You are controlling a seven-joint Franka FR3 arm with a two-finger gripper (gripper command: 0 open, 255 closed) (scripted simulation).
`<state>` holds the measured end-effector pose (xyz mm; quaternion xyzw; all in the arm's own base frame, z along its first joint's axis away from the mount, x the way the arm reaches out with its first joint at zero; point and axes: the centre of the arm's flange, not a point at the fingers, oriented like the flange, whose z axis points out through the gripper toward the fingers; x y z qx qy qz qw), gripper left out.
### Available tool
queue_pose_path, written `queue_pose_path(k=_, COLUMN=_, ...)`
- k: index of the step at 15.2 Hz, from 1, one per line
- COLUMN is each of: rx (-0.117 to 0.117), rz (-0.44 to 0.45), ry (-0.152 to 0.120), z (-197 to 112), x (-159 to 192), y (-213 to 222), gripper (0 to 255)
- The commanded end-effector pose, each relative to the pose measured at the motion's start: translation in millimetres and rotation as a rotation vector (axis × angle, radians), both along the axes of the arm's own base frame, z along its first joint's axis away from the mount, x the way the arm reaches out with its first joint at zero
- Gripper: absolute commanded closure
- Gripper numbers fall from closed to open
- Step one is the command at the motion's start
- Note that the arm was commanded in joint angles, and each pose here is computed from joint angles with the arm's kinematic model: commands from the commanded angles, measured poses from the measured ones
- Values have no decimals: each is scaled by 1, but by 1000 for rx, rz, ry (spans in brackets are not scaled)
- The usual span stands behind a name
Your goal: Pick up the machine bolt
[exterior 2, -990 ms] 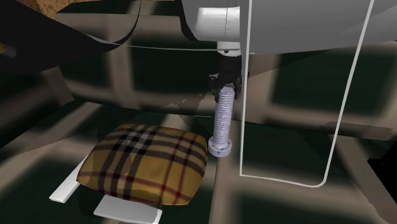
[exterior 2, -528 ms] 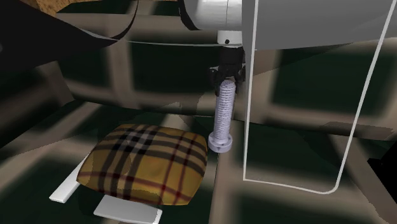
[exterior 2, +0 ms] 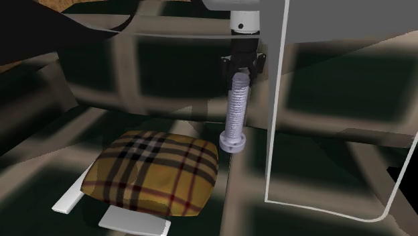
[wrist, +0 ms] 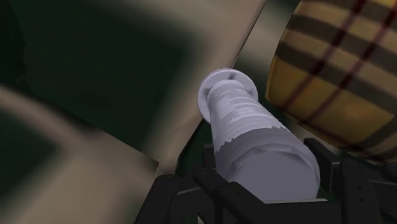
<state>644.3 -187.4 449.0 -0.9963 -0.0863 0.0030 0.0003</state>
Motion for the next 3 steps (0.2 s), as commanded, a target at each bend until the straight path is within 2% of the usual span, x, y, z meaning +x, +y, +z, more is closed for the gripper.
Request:
queue_pose_path(k=1, rx=0, rz=0, ry=-1, z=11, x=0, y=-1, gripper=255)
queue_pose_path(k=3, rx=0, rz=0, ry=-1, z=12, x=0, y=-1, gripper=255)
